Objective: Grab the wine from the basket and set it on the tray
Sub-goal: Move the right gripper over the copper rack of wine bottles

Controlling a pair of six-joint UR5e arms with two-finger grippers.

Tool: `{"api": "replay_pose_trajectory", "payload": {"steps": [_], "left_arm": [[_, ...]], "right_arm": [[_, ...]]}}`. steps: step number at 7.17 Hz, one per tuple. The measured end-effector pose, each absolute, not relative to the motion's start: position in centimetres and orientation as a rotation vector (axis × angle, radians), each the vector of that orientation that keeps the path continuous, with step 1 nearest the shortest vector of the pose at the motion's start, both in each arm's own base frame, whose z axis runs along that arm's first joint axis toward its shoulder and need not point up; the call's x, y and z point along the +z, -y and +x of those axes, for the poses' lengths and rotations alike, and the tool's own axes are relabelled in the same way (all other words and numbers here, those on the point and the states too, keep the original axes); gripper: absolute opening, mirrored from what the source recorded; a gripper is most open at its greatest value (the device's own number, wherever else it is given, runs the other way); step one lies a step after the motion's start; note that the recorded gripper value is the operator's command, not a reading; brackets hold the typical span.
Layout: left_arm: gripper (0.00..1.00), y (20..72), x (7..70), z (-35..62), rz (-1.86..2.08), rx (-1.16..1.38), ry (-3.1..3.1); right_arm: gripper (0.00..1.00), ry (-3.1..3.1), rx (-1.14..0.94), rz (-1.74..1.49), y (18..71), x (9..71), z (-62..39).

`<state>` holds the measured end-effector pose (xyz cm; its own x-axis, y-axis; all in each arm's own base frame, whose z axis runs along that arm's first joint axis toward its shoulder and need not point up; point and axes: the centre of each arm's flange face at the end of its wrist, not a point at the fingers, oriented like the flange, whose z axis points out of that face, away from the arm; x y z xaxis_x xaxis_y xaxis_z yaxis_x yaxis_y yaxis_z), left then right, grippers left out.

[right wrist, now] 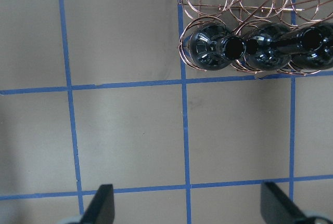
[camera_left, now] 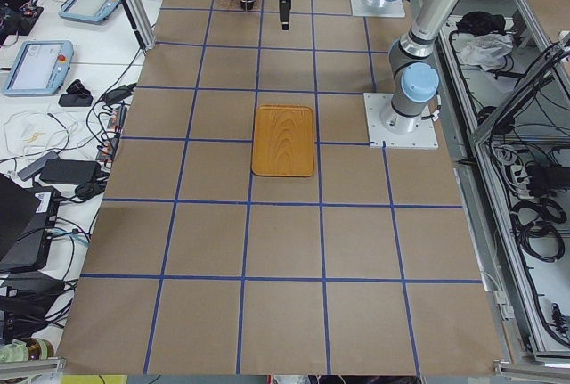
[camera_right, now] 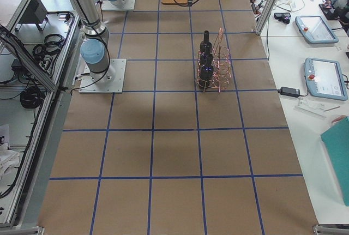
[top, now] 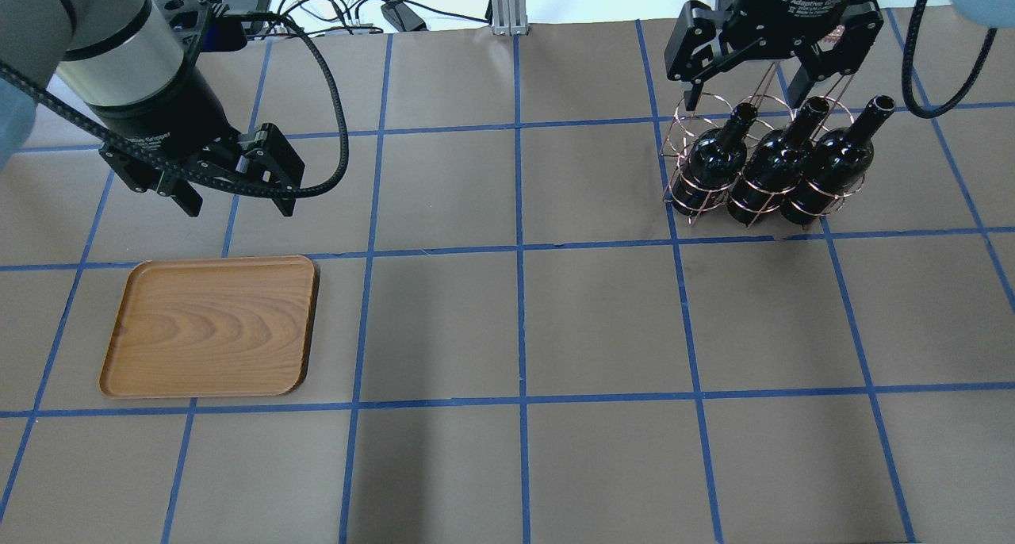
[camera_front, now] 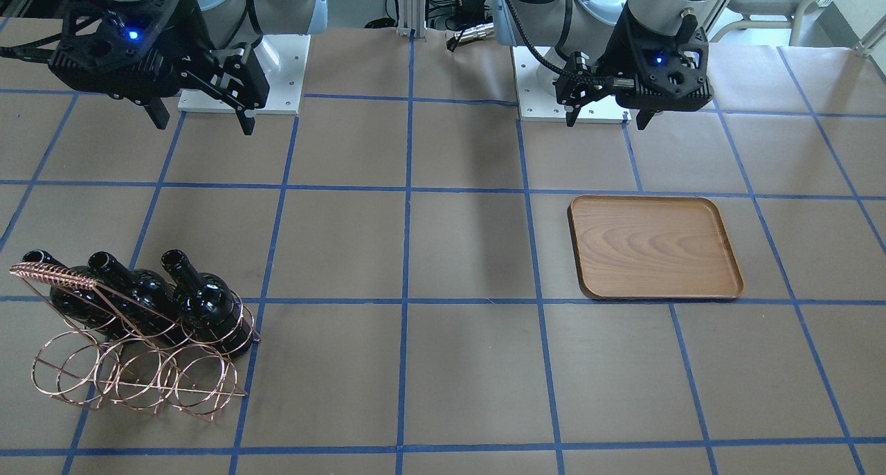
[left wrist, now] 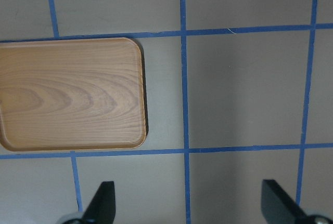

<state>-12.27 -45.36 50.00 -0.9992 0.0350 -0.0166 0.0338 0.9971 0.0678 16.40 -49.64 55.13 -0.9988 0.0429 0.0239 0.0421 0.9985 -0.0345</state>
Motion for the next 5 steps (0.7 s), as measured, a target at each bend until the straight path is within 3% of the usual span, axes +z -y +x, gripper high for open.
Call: {"api": "replay_pose_trajectory", "payload": {"steps": [5], "left_arm": [[1.0, 45.4, 49.8, -12.3, 0.063, 0.109, -3.12]], "right_arm": [[0.95, 3.092, 0.009, 0.017, 52.1, 54.0, 10.1]]}}
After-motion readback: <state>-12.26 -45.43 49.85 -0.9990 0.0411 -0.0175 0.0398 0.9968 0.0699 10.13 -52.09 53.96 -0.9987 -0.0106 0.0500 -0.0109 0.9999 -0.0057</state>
